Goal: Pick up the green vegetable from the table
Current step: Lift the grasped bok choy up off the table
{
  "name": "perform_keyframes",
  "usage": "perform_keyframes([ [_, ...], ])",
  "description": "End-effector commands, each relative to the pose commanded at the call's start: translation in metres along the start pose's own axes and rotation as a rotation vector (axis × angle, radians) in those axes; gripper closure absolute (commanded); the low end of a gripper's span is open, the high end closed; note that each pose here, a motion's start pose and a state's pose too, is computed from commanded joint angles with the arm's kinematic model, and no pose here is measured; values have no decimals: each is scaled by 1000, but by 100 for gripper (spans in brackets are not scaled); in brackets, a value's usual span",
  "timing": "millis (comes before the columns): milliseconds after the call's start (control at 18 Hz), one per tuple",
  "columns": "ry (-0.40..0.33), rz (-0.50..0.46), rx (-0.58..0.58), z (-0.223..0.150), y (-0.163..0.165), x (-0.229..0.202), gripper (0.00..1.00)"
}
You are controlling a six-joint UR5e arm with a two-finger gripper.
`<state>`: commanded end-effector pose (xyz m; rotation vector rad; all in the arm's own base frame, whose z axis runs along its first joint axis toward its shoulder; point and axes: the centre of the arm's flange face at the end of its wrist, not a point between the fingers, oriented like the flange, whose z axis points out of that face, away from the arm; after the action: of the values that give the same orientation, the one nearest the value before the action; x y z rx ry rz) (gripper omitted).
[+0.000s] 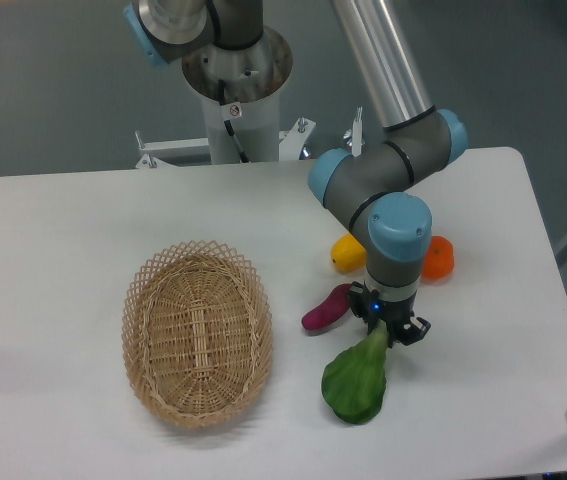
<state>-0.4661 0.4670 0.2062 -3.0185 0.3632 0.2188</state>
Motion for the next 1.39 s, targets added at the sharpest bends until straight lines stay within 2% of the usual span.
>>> perform_keyframes([
  [167, -27, -2, 17, -16, -2, -9, 64],
  [278, -70, -5, 41, -42, -5, -19, 64],
  [722, -136, -40, 241, -134, -19, -12, 64],
  [944, -141, -43, 290, -157, -20, 0, 64],
  [1389, -148, -77, 341, -173, -6, -8, 64],
])
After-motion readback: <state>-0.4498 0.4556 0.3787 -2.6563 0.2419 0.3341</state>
